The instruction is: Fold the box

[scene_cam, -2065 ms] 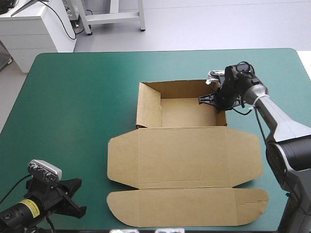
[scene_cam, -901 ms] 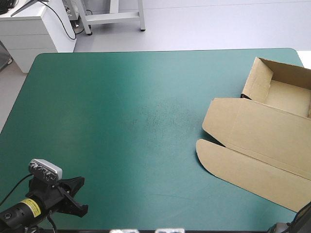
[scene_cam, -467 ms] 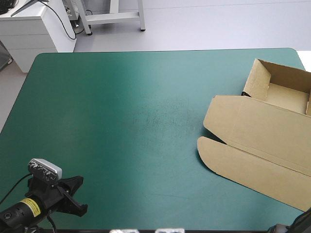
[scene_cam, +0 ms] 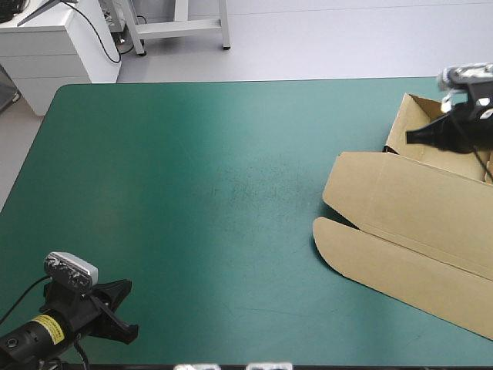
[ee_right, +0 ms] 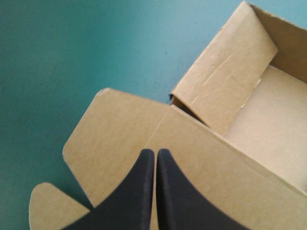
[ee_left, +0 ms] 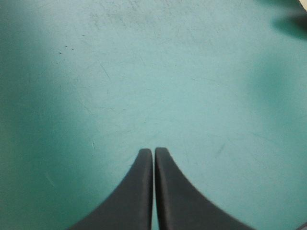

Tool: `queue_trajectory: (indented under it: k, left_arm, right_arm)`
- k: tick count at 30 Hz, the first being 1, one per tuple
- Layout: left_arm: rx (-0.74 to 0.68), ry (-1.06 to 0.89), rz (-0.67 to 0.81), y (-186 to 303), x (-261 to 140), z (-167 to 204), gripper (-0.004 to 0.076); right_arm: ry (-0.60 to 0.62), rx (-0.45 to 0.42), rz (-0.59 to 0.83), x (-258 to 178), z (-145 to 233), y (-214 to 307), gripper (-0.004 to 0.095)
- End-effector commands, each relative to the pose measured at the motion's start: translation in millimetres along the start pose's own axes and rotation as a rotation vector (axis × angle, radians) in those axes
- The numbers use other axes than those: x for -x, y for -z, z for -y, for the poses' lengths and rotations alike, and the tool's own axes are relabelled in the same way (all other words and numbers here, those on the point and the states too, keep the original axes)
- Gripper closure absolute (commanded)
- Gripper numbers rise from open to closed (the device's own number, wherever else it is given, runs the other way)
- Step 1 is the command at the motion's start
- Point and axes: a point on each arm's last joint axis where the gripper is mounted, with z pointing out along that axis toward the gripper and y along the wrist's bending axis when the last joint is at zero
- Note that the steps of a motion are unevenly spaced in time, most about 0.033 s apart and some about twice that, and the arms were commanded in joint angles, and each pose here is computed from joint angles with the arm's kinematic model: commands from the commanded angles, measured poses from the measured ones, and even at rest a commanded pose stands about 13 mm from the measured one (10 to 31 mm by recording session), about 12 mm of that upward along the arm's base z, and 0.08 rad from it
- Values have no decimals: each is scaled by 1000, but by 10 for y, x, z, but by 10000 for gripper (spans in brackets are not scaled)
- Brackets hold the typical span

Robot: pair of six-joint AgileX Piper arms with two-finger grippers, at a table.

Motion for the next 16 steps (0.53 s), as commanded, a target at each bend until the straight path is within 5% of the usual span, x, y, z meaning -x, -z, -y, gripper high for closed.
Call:
queue_trajectory:
  k: [1,7,16]
  left_arm:
    - [-24,18,74,53,114,27,731]
    - [-26,13,126,46,143,26,731]
    - [-8,-33,209,-69,-4,-11,731]
  right_arm:
    - [82,-65,159,-177,-283,293,908]
    - [175,-78,355,-665,-552,602,910]
    - [207,-107,423,-1457,-622,677,910]
